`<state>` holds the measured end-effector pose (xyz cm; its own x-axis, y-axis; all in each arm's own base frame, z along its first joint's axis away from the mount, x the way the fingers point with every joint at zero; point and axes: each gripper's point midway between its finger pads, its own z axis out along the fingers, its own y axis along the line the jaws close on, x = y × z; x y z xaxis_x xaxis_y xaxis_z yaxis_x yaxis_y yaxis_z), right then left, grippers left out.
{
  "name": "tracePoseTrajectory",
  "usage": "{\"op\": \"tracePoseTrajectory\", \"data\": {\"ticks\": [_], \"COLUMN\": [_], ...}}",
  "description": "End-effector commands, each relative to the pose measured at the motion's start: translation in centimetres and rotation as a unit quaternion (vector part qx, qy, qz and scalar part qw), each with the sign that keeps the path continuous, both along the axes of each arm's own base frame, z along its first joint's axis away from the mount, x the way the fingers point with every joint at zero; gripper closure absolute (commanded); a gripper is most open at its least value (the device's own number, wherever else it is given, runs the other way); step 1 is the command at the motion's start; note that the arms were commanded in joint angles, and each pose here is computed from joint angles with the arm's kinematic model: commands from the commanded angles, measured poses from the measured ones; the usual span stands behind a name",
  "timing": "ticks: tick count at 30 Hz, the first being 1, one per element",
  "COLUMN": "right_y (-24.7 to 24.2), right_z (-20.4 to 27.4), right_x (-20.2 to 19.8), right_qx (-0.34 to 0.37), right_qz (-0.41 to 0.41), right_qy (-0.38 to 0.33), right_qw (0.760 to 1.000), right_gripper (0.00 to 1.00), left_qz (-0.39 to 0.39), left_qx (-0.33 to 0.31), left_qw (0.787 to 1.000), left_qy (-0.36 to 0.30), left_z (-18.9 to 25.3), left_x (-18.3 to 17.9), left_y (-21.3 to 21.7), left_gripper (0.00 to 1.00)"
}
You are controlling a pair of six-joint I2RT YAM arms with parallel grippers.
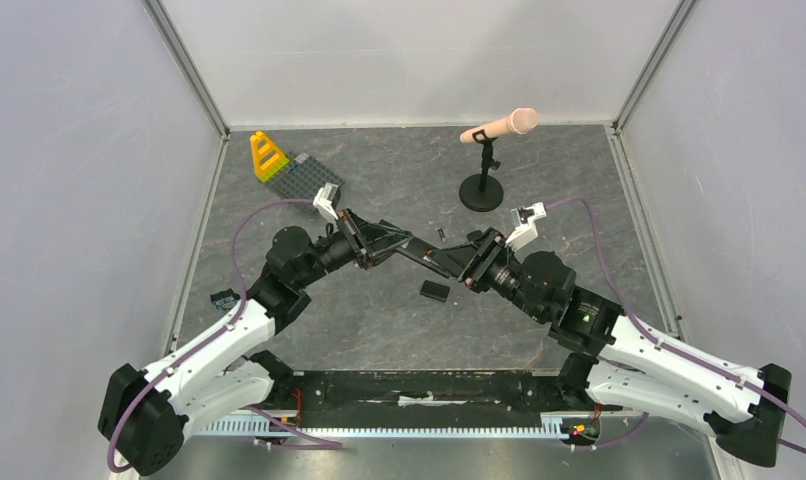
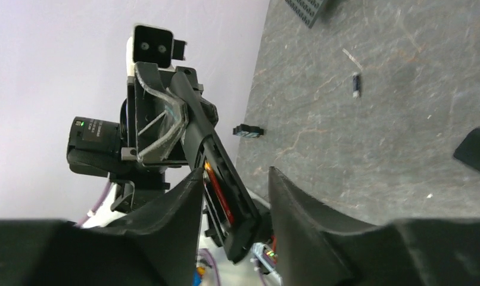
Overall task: Load the batteries into the remote control
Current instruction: Load the battery into the remote control.
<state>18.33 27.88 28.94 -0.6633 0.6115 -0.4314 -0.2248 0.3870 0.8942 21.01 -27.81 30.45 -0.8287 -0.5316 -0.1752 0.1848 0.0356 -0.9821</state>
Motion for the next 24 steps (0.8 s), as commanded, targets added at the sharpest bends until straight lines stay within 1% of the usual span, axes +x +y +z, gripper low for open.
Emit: {"op": "tracePoseTrajectory", "data": {"ticks": [1,4,8,10,13,15,18,22,24], "right_y": [-0.2,-1.1,-2.3,-2.8,-3.6,-4.2,-5.1,-6.0,-5.3], "right_z": [-1.0,0.0,0.1,-0.3,-0.9,-1.3,-2.5,-6.2,-8.5], "right_x": [-0.9,-1.0,-1.5,-1.8,-2.0,-1.9,-1.4,-0.1,0.2], "right_qx": [-0.020,-0.013,-0.017,-0.025,-0.047,-0.078,-0.154,-0.285,-0.345], "right_qz": [0.017,0.010,0.005,0.007,0.004,0.004,0.000,0.000,0.036], "right_qy": [0.000,-0.022,-0.037,-0.042,-0.056,-0.078,-0.107,-0.105,-0.109], "right_qw": [1.000,1.000,0.999,0.999,0.997,0.994,0.982,0.953,0.932], "right_gripper": [0.42,0.34,0.25,0.23,0.24,0.25,0.27,0.29,0.29], "left_qz": [-0.025,-0.024,-0.040,-0.055,-0.086,-0.100,-0.112,-0.104,-0.085], "left_qx": [0.023,0.071,0.104,0.114,0.129,0.143,0.166,0.196,0.216], "left_qw": [0.996,0.992,0.984,0.979,0.968,0.961,0.952,0.947,0.949], "left_qy": [-0.083,-0.106,-0.137,-0.158,-0.197,-0.216,-0.230,-0.234,-0.212], "left_z": [2.2,0.8,-0.1,-0.2,-0.5,-1.0,-2.0,-3.1,-4.0], "left_x": [-1.2,-0.9,-1.0,-1.2,-1.9,-2.2,-2.3,-2.2,-1.6], "left_y": [-0.5,-0.4,-0.3,-0.2,0.0,0.4,1.3,2.7,3.7], "left_gripper": [0.98,0.98,0.98,0.98,0.98,0.98,0.98,0.98,0.98]}}
